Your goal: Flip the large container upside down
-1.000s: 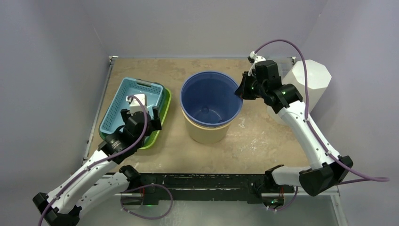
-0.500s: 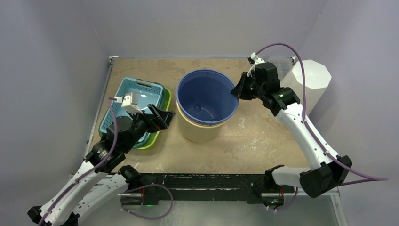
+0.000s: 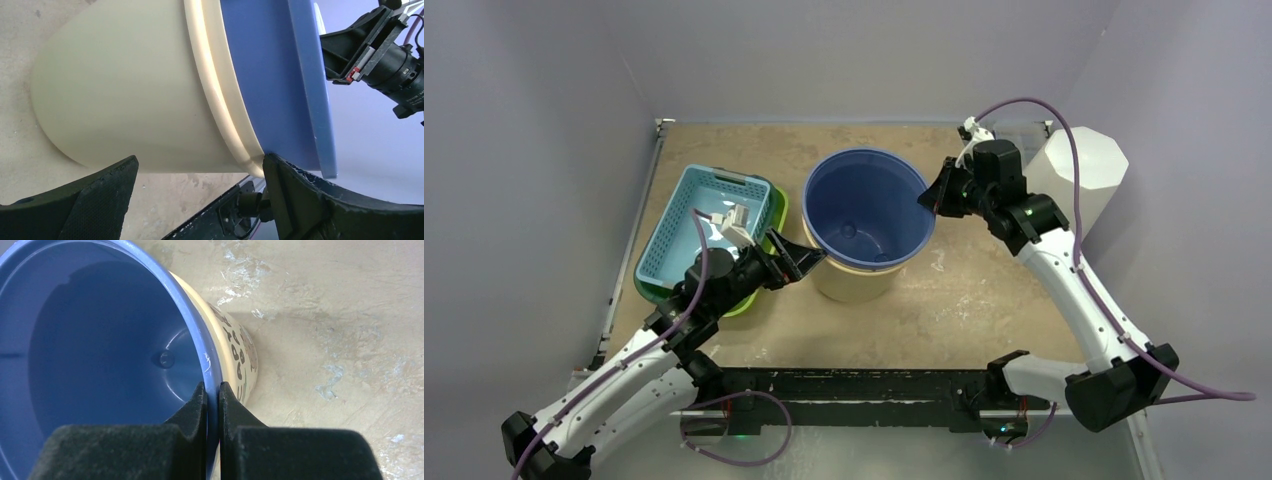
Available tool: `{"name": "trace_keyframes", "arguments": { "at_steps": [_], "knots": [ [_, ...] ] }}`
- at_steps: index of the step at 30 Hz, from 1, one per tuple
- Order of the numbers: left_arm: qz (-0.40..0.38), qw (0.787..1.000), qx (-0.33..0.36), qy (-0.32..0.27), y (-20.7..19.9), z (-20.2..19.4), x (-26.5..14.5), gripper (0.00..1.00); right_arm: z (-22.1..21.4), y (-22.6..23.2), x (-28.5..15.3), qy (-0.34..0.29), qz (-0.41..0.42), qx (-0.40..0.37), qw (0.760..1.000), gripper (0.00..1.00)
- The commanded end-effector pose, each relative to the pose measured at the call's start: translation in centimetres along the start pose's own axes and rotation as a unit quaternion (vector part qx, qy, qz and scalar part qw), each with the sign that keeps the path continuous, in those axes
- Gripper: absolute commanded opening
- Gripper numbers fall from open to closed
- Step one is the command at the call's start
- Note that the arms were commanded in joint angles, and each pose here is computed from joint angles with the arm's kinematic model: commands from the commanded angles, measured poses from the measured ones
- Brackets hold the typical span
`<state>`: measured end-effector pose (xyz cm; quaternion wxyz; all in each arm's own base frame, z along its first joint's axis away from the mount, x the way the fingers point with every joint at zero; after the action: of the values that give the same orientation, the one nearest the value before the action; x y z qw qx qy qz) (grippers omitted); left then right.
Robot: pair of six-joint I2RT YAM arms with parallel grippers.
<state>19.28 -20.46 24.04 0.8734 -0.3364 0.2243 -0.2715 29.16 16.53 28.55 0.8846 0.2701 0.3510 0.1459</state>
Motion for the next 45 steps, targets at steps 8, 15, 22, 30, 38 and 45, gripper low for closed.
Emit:
{"name": "trace_keyframes", "arguments": {
  "at_steps": [8, 15, 22, 30, 38, 45],
  "knots": [
    [-0.003, 0.999, -0.003, -0.033, -1.2, 2.1, -0.7, 0.94, 1.5, 6.9, -2.9, -0.001, 0.163, -0.003, 0.987, 0.00],
    [0.023, 0.999, -0.008, -0.038, 0.0, 1.9, -0.6, 0.91, 1.3, 9.0, -4.8, 0.018, 0.224, -0.025, 0.974, 0.00],
    [0.036, 0.999, -0.009, -0.040, 0.6, 1.7, -0.3, 0.90, 1.0, 9.4, -5.3, 0.035, 0.232, -0.042, 0.971, 0.00],
    [0.050, 0.998, -0.006, -0.026, 1.5, 0.9, -0.1, 0.90, 1.0, 10.8, -6.8, 0.027, 0.285, -0.062, 0.956, 0.00],
    [0.058, 0.998, -0.006, -0.017, 1.9, 0.4, 0.0, 0.90, 0.4, 11.6, -6.9, 0.045, 0.320, -0.073, 0.943, 0.00],
    [0.066, 0.998, 0.005, 0.000, 2.3, -0.1, 0.1, 0.90, 0.0, 11.6, -7.4, 0.050, 0.327, -0.079, 0.940, 0.00]
  ]
}}
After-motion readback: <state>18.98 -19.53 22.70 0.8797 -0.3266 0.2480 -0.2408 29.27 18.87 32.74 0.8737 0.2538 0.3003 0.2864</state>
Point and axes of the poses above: each gripper's point midway between its finger pads, its own x axis out along the fingers, its own y axis along the line the jaws close on, z = x × y, the point moved 2 cm from there along -x, back along the fingers, and after that the axes turned 10 degrees about x, right-handed, at the moved point
